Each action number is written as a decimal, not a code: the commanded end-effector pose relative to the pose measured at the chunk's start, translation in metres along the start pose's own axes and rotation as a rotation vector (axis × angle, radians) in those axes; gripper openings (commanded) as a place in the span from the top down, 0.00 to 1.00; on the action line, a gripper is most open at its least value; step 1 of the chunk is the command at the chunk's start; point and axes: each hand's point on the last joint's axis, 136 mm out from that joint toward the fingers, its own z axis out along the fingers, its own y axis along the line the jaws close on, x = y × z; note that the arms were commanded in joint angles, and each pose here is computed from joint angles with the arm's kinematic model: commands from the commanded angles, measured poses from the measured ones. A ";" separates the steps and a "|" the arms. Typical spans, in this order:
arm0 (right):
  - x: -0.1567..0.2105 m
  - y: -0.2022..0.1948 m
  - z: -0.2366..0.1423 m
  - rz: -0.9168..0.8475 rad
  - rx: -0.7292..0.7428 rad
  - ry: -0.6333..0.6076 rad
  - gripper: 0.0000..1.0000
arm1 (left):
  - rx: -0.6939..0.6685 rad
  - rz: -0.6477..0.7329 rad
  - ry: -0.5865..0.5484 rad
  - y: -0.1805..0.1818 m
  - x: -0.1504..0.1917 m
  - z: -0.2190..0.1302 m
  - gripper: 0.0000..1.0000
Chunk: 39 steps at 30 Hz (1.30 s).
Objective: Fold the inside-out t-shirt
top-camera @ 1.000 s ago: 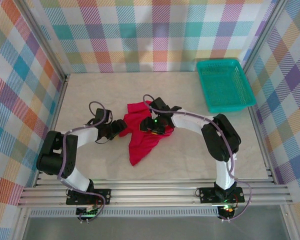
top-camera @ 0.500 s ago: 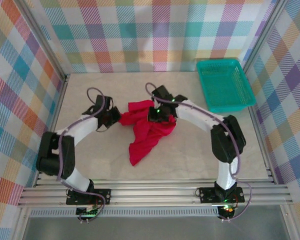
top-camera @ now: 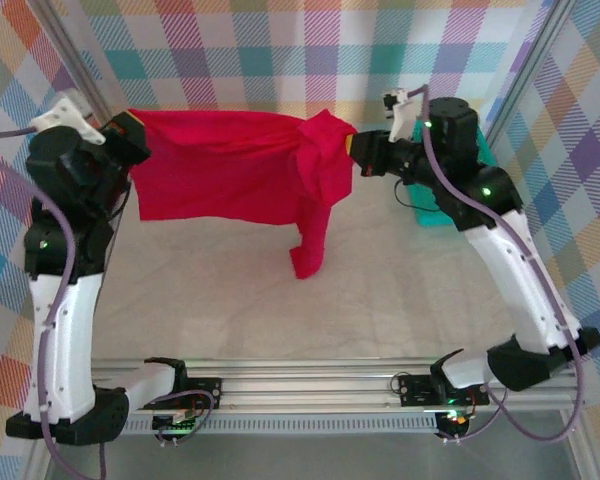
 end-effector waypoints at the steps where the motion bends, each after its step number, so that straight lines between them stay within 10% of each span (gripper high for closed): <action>1: -0.019 0.017 -0.028 -0.094 -0.045 -0.113 1.00 | -0.050 0.054 0.004 0.006 -0.006 -0.017 1.00; 10: -0.026 0.004 -0.051 -0.074 0.053 -0.116 1.00 | -0.082 0.090 -0.016 0.012 -0.012 -0.035 1.00; 19: 0.057 -0.140 0.113 0.247 0.159 0.252 1.00 | -0.330 0.093 0.384 0.120 0.169 0.104 1.00; 24: 0.092 -0.242 0.177 0.414 0.383 0.431 0.42 | -0.540 0.092 0.558 0.200 0.243 0.170 1.00; 30: 0.130 -0.237 0.165 0.343 0.474 0.639 0.32 | -0.564 0.089 0.717 0.216 0.284 0.164 0.41; 39: 0.201 -0.220 0.189 0.205 0.425 0.632 0.33 | -0.364 -0.074 0.849 0.184 0.354 0.111 0.39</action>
